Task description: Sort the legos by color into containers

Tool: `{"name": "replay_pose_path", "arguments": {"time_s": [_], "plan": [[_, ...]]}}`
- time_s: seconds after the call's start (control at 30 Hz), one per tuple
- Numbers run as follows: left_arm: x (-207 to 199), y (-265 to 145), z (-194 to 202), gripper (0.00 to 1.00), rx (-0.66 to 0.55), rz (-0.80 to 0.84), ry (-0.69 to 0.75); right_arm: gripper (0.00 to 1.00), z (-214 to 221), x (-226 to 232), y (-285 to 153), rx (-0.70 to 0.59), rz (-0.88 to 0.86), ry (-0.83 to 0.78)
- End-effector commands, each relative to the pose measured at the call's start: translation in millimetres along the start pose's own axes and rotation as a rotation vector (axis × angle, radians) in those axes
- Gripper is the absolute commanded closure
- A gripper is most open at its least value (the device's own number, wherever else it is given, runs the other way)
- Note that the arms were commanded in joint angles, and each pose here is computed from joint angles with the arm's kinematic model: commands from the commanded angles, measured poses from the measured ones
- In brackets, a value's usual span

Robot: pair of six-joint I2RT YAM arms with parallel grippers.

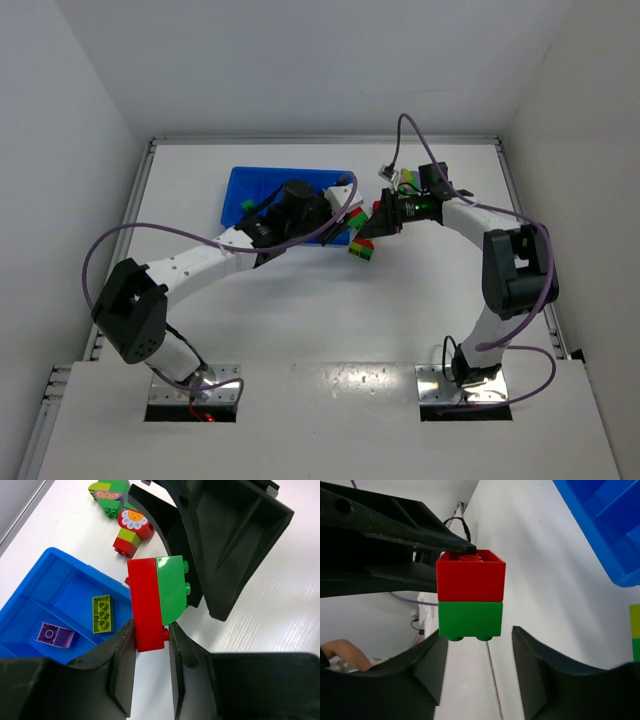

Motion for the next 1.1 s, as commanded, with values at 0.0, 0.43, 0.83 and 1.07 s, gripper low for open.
{"name": "replay_pose_path", "arguments": {"time_s": [0.0,0.43,0.83,1.07], "plan": [[9.0,2.7,-28.6,0.94,-0.080,-0.024,0.017,0.44,-12.5,15.3,-0.2,0.005,-0.039,-0.113],[5.3,2.9,-30.5,0.94,-0.091,-0.003,0.009,0.34,-30.8,25.9,-1.1,-0.018,-0.038,-0.193],[11.9,5.3,-22.2,0.94,-0.054,-0.049,-0.005,1.00,-24.1,25.6,-1.0,0.008,-0.077,-0.233],[78.2,6.8,-4.8,0.95,0.007,-0.270,-0.040,1.00,9.9,19.6,-12.7,0.037,-0.027,-0.250]]}}
Point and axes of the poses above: each gripper's point midway between its finger pads, its own y axis out along the fingers, its own x axis along the line the jaws close on, z = x × y, the point moved 1 cm from there along -y, back along the fingers, and after that the axes turned 15 degrees about y, right-handed, at the moved point
